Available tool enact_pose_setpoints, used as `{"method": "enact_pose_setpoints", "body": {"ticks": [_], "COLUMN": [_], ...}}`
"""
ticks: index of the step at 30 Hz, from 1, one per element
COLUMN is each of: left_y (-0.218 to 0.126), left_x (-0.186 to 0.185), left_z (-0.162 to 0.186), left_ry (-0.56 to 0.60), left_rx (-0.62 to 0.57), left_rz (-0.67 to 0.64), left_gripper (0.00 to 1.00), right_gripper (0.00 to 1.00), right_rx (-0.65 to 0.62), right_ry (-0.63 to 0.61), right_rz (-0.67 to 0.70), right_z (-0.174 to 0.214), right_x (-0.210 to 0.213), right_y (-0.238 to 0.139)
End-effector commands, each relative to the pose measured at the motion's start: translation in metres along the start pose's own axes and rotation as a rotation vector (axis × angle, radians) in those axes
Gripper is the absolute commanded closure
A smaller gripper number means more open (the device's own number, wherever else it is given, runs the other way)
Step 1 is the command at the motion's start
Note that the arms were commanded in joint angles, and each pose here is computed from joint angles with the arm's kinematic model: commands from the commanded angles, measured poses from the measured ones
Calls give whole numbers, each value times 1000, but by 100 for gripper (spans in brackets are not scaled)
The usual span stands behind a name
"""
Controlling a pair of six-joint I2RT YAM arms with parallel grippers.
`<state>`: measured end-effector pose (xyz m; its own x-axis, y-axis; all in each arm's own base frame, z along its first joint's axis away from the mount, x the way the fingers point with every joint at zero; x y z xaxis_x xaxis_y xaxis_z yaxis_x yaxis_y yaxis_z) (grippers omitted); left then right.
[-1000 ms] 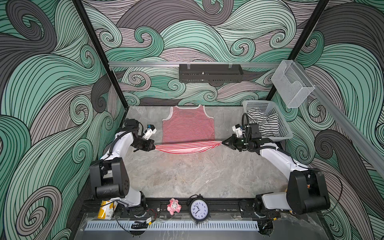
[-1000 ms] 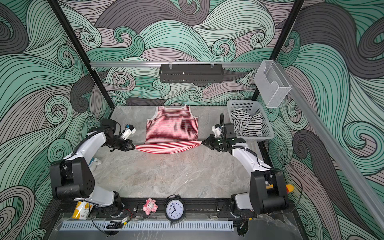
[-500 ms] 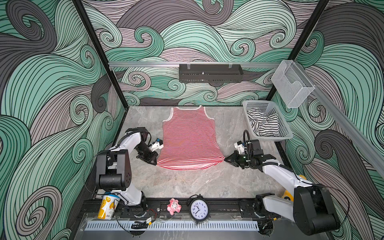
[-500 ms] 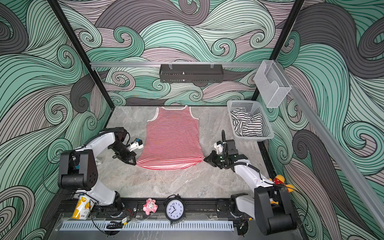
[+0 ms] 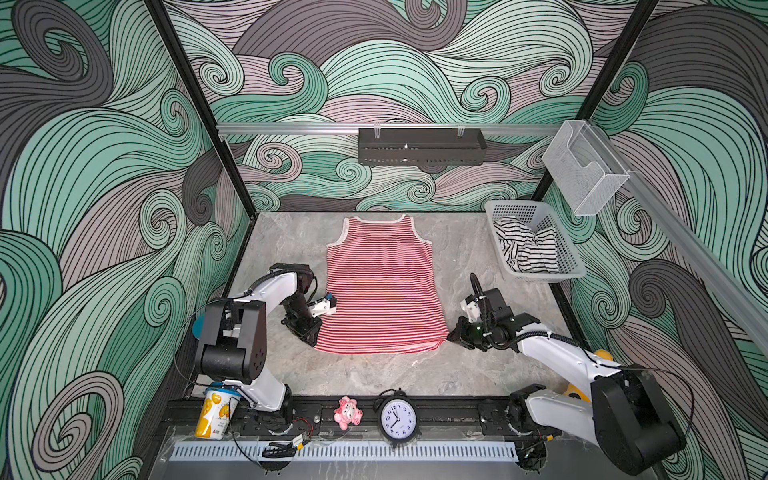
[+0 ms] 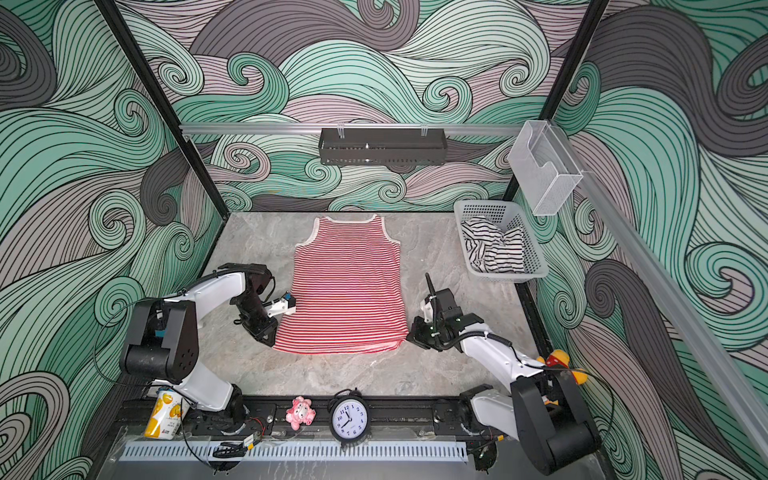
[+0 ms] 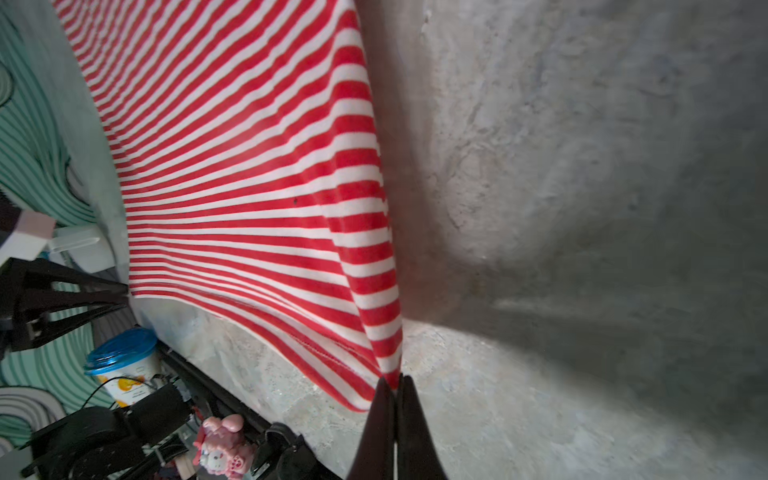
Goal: Fold and stack the tank tops
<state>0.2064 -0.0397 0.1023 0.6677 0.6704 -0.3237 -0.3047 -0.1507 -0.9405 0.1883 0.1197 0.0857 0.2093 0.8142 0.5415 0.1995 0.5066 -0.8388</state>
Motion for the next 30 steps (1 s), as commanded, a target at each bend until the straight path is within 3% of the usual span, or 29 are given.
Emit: {"method": "enact_pose_setpoints", "body": {"ticks": [1, 3, 4, 8, 10, 14, 19, 30], "left_y": [0, -4, -6, -27, -37, -45, -34, 5], "left_x": [7, 10, 12, 14, 10, 8, 10, 5], "left_z": [5, 7, 8, 3, -6, -29, -58, -68], "left_ry": [-19, -20, -21, -29, -31, -45, -22, 36], "left_rx": [44, 55, 57, 0, -59, -152, -142, -12], "left_rz": [-67, -111, -134, -208, -180, -136, -122, -131], "left_gripper": [64, 57, 54, 51, 51, 52, 57, 62], "right_gripper": [82, 59, 53, 45, 47, 60, 77, 82], "right_rx": [-30, -22, -20, -92, -121, -154, -114, -37], "right_ry": [-12, -28, -38, -93, -119, -163, -168, -152], "right_rz": [129, 131, 145, 231, 225, 208, 206, 370], "right_z": [4, 5, 5, 2, 2, -2, -7, 2], "right_x": [-12, -10, -10, -2, 8, 32, 44, 16], "right_y": [-4, -5, -7, -27, -33, -33, -6, 24]}}
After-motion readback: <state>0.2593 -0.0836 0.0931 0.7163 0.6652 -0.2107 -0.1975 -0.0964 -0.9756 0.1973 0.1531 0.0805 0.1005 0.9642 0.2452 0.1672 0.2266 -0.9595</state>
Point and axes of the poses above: each gripper's point midway between its finger pads, its own y axis out along the fingers, its own x axis along the line the jaws close on, z = x × y, the point moved 6 cm from there along -y, back along the fingers, and after that the axes turned 6 degrees about y, right-handed, at the moved point
